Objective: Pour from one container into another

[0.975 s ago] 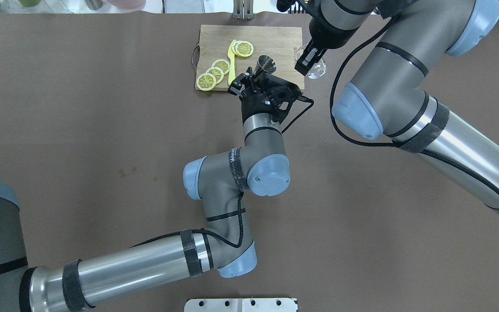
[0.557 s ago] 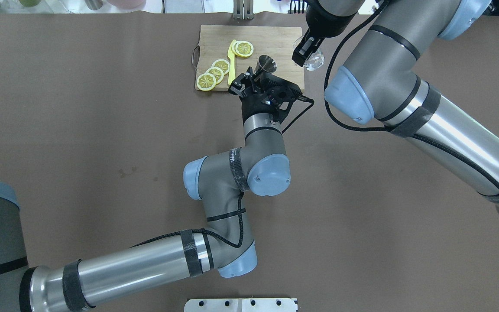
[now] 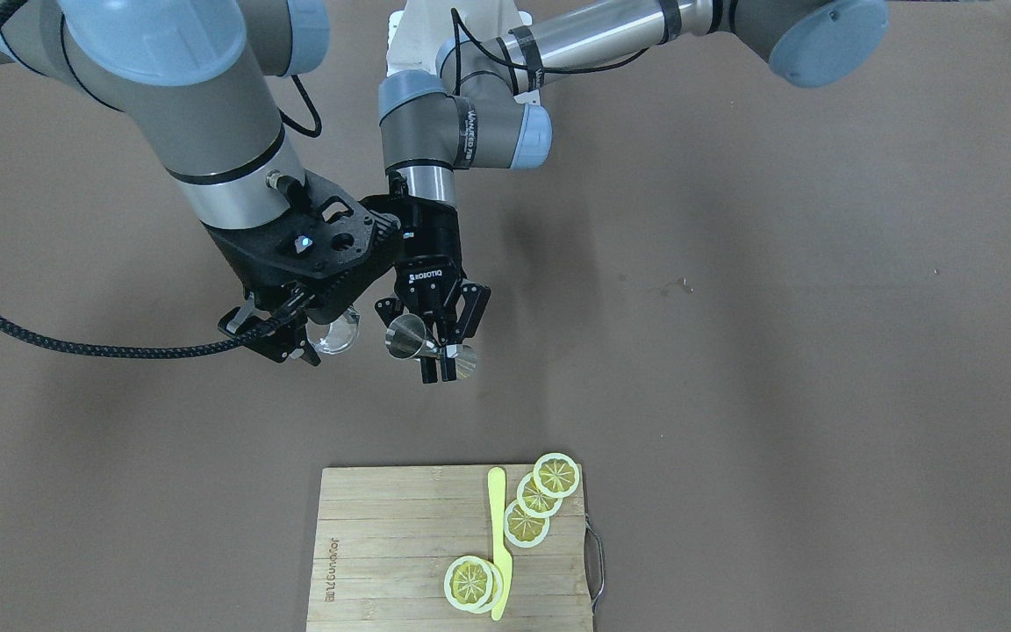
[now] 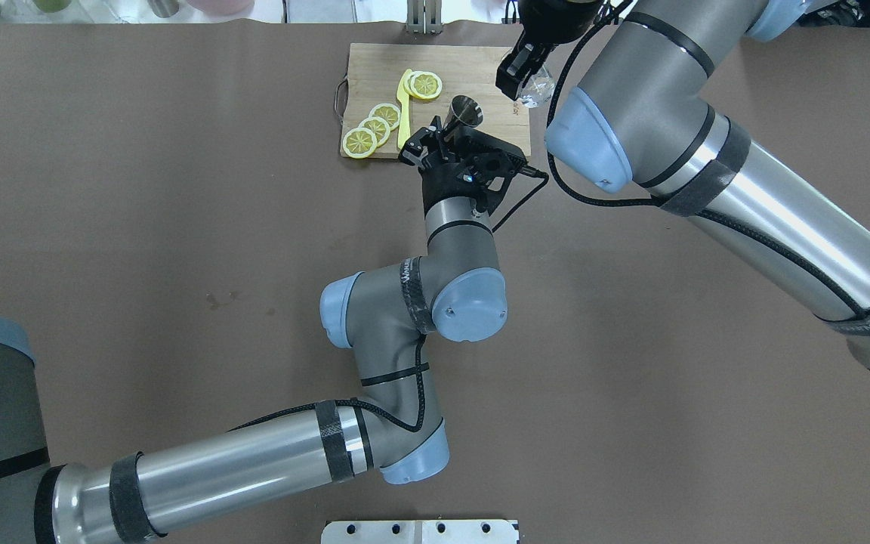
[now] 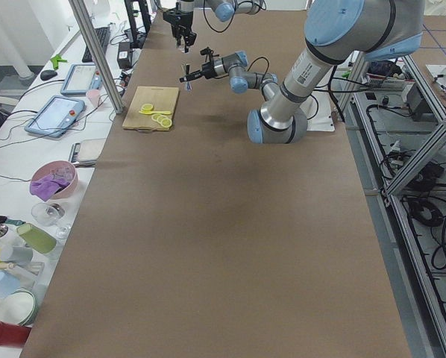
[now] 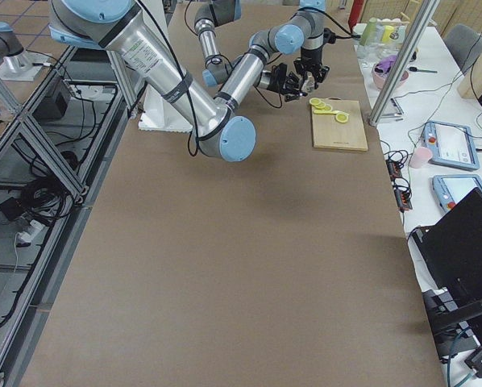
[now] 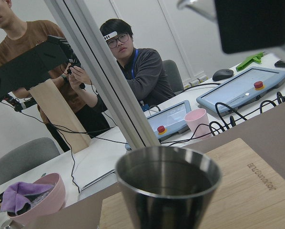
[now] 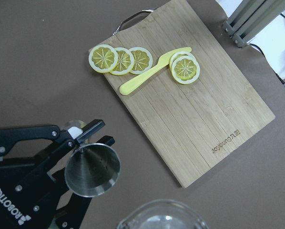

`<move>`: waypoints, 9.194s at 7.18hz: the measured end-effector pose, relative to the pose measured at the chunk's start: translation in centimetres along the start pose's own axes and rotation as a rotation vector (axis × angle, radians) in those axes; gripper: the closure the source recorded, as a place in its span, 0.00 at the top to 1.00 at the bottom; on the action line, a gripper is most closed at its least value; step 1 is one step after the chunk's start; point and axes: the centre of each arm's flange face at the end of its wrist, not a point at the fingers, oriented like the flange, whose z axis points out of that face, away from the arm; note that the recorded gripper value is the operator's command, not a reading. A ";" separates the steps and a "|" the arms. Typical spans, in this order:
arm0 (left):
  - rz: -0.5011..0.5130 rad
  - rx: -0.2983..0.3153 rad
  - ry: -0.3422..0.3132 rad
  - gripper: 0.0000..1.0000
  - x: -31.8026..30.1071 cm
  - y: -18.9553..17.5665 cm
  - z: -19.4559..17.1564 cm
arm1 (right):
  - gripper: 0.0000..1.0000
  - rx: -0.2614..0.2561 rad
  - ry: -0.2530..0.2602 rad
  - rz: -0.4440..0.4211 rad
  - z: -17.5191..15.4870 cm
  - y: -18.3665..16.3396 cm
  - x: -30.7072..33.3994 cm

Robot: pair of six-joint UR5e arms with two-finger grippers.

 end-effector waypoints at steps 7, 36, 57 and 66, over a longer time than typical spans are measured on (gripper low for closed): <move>-0.005 -0.001 0.004 0.00 0.3 -0.8 0.1 | 0.00 -0.099 0.003 -0.066 -0.4 -1.5 -0.4; -0.083 0.017 0.056 0.00 1.1 -3.1 0.4 | 0.00 -0.384 -0.028 -0.229 -1.6 -4.3 -1.3; -0.173 0.023 0.145 0.00 0.1 -4.9 -0.3 | 0.00 -0.038 0.010 -0.152 -4.8 12.1 5.7; -0.282 0.026 0.287 0.00 -11.1 -1.8 -2.2 | 0.00 0.354 0.034 0.072 6.7 34.7 14.2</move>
